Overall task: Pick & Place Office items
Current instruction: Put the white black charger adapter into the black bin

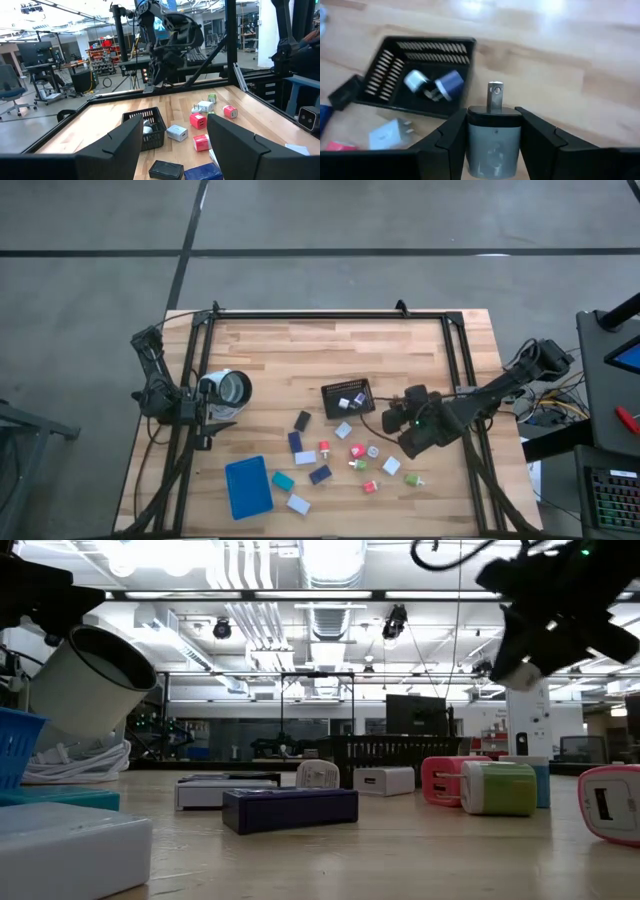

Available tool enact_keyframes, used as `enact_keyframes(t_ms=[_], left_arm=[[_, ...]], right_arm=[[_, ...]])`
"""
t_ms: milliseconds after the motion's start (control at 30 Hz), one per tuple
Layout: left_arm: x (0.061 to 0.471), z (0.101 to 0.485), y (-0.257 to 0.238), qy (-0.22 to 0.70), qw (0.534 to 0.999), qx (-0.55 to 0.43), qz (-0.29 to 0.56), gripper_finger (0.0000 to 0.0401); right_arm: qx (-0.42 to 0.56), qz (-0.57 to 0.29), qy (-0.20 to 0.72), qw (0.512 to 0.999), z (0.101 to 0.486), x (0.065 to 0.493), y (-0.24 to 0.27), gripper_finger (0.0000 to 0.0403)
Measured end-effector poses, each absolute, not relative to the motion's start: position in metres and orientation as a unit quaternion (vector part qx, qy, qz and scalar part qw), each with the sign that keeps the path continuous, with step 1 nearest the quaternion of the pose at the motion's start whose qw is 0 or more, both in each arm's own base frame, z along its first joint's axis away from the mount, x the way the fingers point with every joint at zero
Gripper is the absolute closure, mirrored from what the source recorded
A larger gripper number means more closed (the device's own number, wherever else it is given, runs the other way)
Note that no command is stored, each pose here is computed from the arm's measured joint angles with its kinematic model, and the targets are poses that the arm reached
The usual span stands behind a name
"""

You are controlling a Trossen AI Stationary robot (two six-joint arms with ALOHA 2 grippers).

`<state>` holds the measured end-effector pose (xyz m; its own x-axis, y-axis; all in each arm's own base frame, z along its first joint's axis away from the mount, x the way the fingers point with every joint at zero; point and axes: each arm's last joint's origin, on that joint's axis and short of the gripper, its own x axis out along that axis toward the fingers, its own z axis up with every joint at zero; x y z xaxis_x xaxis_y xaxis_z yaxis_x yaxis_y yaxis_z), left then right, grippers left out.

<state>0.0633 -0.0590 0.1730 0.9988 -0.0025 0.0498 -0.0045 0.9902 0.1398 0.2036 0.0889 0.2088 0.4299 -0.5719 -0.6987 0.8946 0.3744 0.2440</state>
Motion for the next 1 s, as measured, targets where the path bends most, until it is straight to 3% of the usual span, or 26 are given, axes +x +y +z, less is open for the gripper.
enact_keyframes(t_ms=[567, 1000], left_arm=[[0.063, 0.173, -0.059, -0.025, 0.997, 0.07, 0.001, 0.0176], [0.063, 0.173, -0.059, -0.025, 0.997, 0.07, 0.0, 0.0176]], right_arm=[[0.199, -0.374, 0.266, 0.866, 0.258, 0.255, 0.05, 0.0257], [0.2, -0.284, 0.291, 0.892, 0.242, 0.285, -0.002, 0.0257]])
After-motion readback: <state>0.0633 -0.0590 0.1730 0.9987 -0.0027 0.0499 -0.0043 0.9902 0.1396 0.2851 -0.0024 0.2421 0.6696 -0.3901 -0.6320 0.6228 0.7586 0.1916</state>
